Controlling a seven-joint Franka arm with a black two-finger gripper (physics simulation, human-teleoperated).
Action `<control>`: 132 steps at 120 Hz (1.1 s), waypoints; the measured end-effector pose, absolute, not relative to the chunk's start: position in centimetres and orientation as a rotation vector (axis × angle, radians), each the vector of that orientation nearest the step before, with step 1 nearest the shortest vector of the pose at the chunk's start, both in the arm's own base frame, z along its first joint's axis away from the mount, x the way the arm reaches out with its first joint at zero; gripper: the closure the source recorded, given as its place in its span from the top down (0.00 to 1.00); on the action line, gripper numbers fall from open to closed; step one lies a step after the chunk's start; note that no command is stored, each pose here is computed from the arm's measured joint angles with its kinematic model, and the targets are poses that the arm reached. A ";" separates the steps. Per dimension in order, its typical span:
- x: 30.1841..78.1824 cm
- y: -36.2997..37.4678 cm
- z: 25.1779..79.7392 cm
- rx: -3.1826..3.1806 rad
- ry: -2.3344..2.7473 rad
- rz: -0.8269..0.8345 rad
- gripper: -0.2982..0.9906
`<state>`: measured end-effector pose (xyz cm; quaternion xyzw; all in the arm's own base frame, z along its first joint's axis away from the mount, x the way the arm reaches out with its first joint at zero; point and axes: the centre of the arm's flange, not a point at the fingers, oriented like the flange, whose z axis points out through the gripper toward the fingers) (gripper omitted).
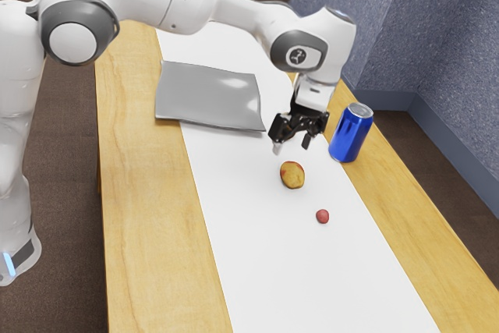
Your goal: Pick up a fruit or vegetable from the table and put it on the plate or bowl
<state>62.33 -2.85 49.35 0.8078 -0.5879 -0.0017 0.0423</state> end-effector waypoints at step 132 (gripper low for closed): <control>63.6 -2.7 44.1 2.533 -1.750 0.023 0.77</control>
